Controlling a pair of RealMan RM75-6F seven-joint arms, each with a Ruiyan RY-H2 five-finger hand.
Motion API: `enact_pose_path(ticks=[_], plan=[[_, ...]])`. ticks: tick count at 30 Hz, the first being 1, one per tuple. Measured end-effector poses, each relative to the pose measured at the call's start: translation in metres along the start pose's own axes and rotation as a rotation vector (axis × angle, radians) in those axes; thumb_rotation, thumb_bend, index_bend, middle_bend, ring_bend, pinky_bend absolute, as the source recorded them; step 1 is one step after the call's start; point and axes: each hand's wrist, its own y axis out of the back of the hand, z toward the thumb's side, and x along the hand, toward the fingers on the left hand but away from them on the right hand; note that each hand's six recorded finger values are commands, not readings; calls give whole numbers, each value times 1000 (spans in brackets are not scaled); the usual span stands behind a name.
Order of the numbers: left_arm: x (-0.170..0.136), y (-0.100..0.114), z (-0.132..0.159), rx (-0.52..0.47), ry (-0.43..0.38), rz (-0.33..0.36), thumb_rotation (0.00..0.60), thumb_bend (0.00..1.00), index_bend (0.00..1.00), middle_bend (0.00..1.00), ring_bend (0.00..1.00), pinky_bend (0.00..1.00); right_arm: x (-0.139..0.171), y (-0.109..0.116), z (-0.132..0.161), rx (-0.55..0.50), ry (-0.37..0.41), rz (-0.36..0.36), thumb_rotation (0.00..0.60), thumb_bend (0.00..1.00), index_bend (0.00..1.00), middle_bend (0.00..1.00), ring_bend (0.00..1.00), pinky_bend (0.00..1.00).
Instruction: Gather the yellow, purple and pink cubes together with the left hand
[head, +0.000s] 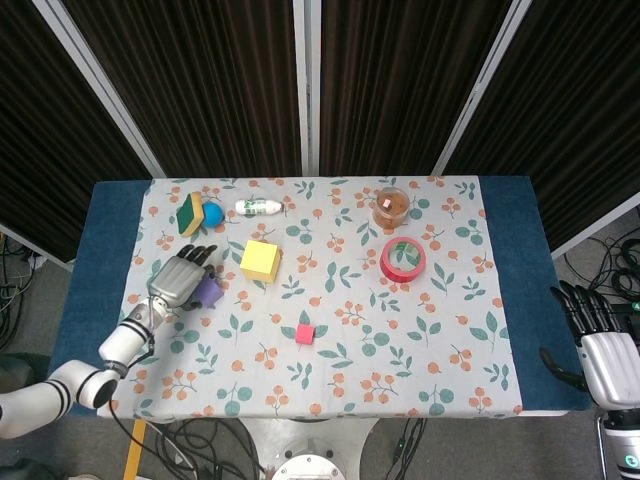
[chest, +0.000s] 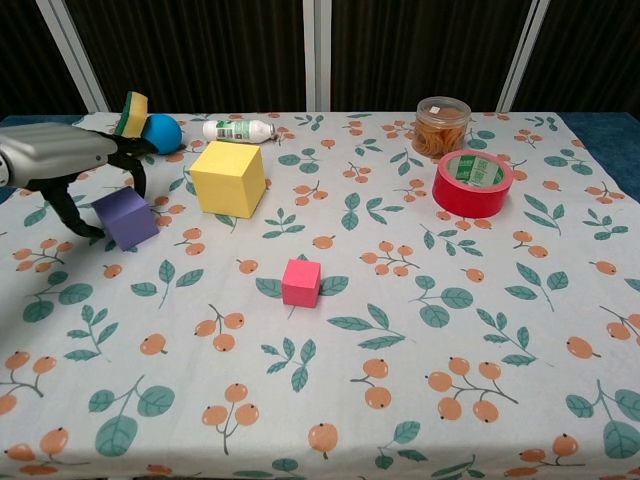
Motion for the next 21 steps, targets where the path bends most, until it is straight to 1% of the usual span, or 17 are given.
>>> enact_pose_path(ticks=[2, 5, 7, 10, 13, 21], plan=[[1, -1, 2, -25, -5, 7, 600, 229, 498, 117, 90, 112, 0, 0, 0, 0, -2, 1, 600, 216, 0, 39, 0, 40], [-1, 1, 4, -76, -13, 29, 600, 230, 505, 119, 90, 112, 1, 1, -1, 0, -3, -2, 600, 216, 0, 39, 0, 41], [-4, 7, 9, -106, -28, 55, 600, 230, 505, 119, 90, 112, 1, 1, -1, 1, -2, -3, 600, 216, 0, 39, 0, 41], [-8, 17, 19, -124, -69, 92, 600, 231, 505, 119, 90, 112, 1, 1, -1, 2, 0, -3, 600, 216, 0, 39, 0, 41], [-9, 23, 32, -113, -113, 103, 600, 230, 505, 118, 88, 112, 2, 2, -1, 0, 2, -5, 600, 216, 0, 39, 0, 40], [4, 31, 63, -43, -170, 102, 600, 231, 505, 118, 80, 112, 6, 4, -3, 1, -6, -13, 600, 216, 0, 39, 0, 40]])
